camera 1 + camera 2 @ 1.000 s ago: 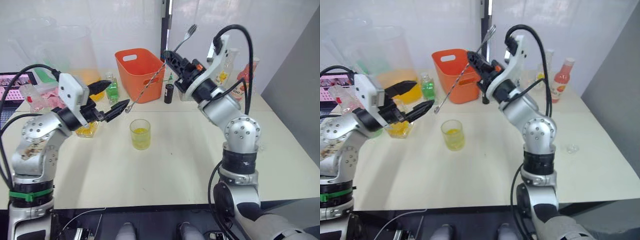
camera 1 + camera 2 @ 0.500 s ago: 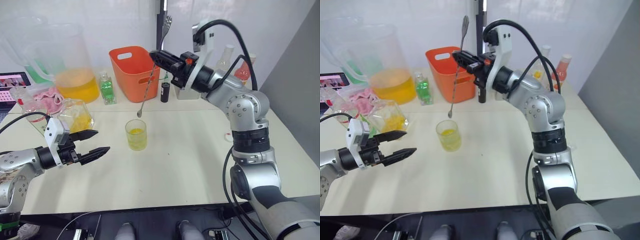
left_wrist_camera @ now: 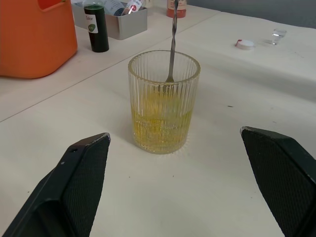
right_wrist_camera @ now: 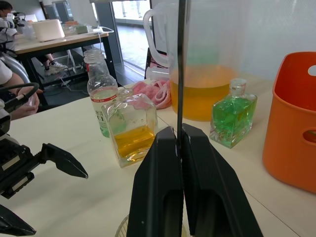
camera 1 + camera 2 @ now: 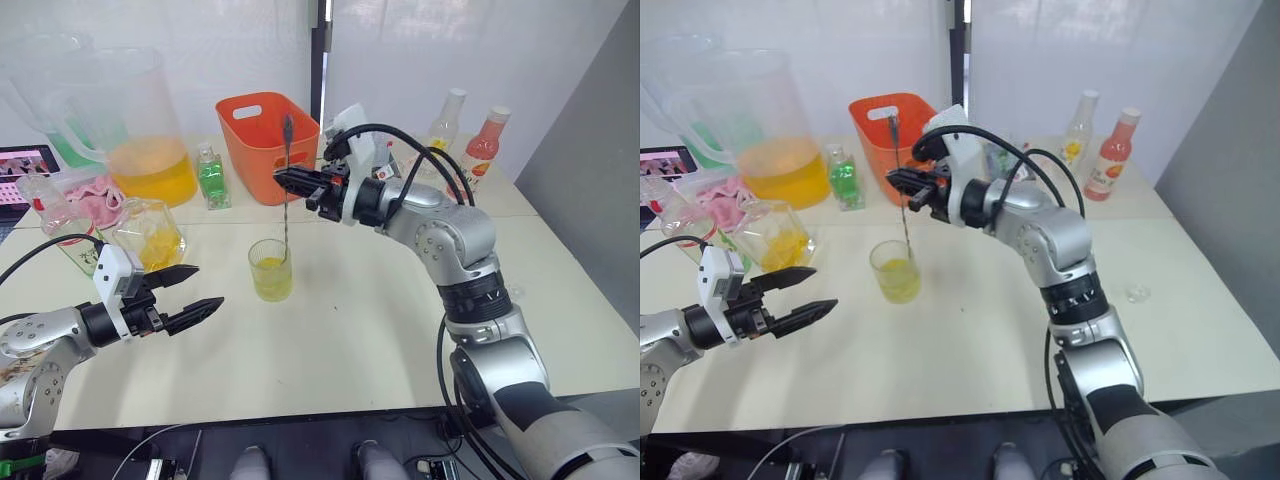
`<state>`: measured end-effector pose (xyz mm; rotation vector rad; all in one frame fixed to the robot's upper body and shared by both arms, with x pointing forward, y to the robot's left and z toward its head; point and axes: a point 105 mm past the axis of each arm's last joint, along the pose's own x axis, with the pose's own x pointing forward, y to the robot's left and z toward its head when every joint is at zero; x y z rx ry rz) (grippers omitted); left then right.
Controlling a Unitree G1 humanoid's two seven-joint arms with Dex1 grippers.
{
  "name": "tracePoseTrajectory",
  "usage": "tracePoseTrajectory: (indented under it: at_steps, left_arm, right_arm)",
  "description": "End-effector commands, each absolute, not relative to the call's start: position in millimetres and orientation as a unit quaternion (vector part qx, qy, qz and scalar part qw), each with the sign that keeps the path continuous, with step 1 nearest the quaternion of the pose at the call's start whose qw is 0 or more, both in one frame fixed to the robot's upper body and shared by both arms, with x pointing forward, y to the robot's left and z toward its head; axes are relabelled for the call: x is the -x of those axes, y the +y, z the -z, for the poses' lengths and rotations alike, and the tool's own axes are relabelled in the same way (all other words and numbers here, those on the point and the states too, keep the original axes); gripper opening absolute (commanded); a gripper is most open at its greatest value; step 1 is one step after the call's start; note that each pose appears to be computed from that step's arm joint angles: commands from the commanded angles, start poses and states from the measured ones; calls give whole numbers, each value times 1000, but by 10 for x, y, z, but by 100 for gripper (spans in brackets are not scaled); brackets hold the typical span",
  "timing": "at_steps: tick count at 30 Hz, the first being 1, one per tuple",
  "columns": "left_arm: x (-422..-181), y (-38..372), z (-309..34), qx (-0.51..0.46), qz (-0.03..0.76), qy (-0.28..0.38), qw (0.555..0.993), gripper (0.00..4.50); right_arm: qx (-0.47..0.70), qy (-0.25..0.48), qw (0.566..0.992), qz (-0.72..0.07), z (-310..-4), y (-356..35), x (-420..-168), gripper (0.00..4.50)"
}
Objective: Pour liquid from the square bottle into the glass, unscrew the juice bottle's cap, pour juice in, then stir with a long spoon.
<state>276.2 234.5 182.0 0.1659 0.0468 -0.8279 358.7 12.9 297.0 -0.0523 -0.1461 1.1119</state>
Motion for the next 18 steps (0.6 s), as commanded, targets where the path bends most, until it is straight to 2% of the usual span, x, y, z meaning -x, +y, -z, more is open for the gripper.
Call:
tracePoseTrajectory:
  at_steps: [1,11,18]
  left_arm:
    - [-2734,2347,-1869,-107,398,13,911,448]
    - [-2750,2282,-1840,-108,399,14,910,448]
    - [-2751,2288,-1804,-110,399,19,910,448]
  right_arm:
    - [74,-125,831,-537,-3043,292,-3470,0]
    - [36,-159,807,-568,-3061,523,-3374,0]
    - [28,-118,787,-605,-2994,557,-3257,0]
